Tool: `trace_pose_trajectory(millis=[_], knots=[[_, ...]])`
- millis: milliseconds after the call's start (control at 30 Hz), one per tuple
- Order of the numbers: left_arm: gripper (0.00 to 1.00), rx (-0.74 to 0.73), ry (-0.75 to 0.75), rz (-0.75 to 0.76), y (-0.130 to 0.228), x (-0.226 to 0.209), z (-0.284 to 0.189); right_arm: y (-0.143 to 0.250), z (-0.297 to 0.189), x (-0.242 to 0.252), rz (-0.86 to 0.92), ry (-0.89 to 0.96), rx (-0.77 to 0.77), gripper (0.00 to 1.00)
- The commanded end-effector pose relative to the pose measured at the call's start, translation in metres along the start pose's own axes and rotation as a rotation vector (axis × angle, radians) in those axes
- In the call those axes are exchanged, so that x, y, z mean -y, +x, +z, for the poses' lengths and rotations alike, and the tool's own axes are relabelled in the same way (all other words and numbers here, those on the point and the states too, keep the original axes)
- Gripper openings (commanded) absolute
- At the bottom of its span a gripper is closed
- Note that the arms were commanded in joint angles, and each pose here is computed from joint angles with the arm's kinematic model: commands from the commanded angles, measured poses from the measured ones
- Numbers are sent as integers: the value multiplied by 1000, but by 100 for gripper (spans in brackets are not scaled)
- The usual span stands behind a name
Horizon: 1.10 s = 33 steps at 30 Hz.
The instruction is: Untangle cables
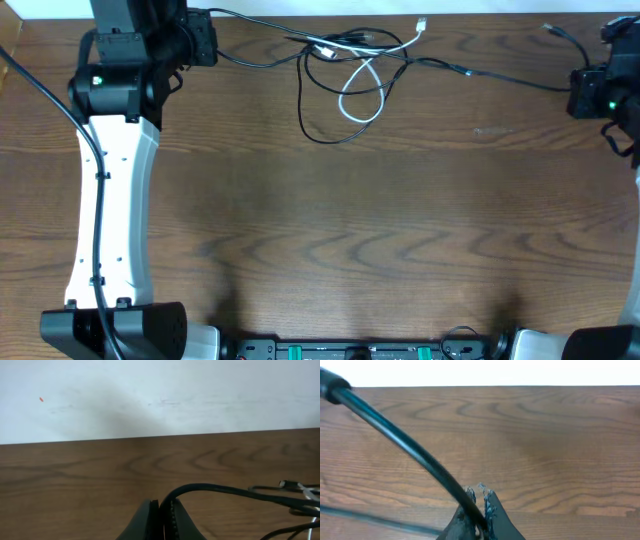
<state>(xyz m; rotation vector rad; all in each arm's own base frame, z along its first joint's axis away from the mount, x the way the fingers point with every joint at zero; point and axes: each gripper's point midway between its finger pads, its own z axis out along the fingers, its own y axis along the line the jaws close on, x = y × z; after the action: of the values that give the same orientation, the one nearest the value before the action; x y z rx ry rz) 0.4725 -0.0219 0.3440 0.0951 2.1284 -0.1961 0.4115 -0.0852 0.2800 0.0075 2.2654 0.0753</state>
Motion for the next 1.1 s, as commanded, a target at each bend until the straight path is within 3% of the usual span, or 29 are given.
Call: trace_pose_trajectory(millis=[0,433,533,567,600,633,667,1067], knots=[[8,44,-185,-41,-11,-50,-15,9,-11,54,43,195,-21,1],[8,19,-176,-56,-4,-51,-6,11,-17,68,90,181,-3,1],[8,21,-98,-77,-5,-37,-4,9,-15,58,84,139,1,1],[8,21,-70,-85,-5,-32,-3,8,-13,52,76,117,4,3],[8,19,-58,-85,-5,-28,-3,7,-12,47,67,107,2,12],[8,18,-53,-81,-5,-25,-2,7,-11,43,58,101,0,29],[8,17,-50,-77,-5,-22,-2,6,-9,38,47,91,-2,38],[8,-5,82,4,0,52,7,-3,11,-58,-95,-133,-2,46]])
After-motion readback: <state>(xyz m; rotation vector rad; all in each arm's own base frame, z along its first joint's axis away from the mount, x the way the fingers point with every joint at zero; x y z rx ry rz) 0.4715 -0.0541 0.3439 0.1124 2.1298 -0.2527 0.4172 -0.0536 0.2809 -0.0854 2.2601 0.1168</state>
